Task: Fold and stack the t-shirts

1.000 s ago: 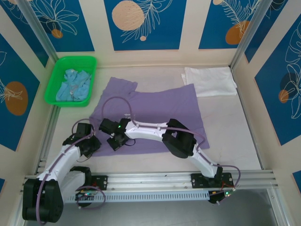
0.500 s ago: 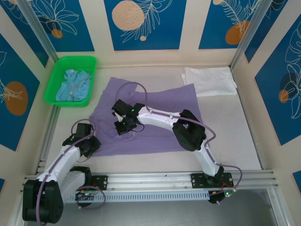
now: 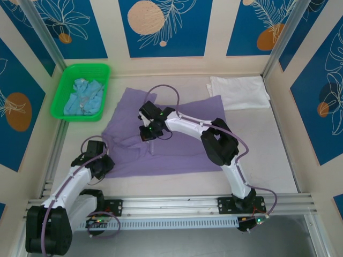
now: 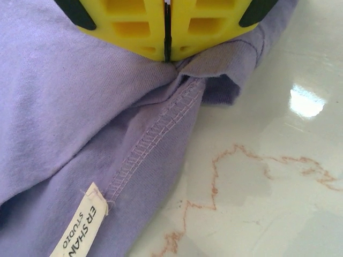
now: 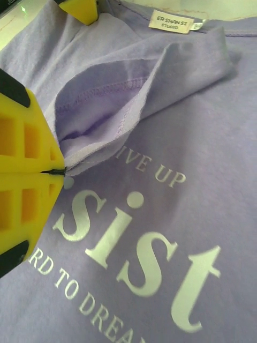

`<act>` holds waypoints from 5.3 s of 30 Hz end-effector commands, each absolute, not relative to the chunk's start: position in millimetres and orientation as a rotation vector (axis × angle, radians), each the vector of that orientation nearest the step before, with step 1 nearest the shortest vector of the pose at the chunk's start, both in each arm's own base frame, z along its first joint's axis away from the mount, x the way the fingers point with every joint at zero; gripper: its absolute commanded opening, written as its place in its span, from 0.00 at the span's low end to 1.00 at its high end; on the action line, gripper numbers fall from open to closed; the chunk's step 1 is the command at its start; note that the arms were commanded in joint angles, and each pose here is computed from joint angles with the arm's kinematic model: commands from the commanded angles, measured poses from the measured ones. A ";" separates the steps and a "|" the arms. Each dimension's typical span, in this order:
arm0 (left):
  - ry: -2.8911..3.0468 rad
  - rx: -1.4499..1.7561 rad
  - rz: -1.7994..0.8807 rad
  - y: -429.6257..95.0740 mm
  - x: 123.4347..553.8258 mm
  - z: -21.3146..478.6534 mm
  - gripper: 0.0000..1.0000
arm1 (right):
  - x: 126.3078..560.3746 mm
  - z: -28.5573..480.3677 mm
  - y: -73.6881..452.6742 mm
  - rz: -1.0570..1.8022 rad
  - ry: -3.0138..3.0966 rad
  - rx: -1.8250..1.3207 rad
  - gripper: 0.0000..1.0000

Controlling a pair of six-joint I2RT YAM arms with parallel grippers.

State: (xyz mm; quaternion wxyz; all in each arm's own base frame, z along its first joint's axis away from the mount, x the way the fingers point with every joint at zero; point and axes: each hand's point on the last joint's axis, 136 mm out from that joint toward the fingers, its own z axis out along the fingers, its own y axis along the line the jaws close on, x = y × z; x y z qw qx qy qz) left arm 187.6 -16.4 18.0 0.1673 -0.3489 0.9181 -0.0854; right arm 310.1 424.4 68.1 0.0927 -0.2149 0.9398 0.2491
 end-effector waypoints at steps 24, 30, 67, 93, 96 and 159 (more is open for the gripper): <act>2.582 -1.044 -0.140 -0.5 174.7 20.1 0.10 | 344.8 80.3 343.4 0.842 2.830 -0.041 0.46; 2.511 -1.054 -0.136 4.8 177.0 34.9 0.12 | 314.1 102.4 326.4 0.891 2.728 -0.119 0.47; 2.926 -0.392 0.079 -73.6 165.1 1.9 0.23 | 154.9 -4.9 202.2 0.268 2.990 0.216 0.43; 2.656 -0.391 -0.101 -82.4 187.6 109.9 0.41 | 135.0 59.6 221.5 0.201 2.837 0.088 0.57; 2.517 -0.352 -0.155 -97.2 231.8 173.4 0.47 | 174.6 92.9 216.7 0.379 2.745 0.136 0.58; 2.632 -0.344 -0.153 -65.1 634.5 11.0 0.28 | 438.2 43.4 -38.9 0.422 2.494 1.032 0.57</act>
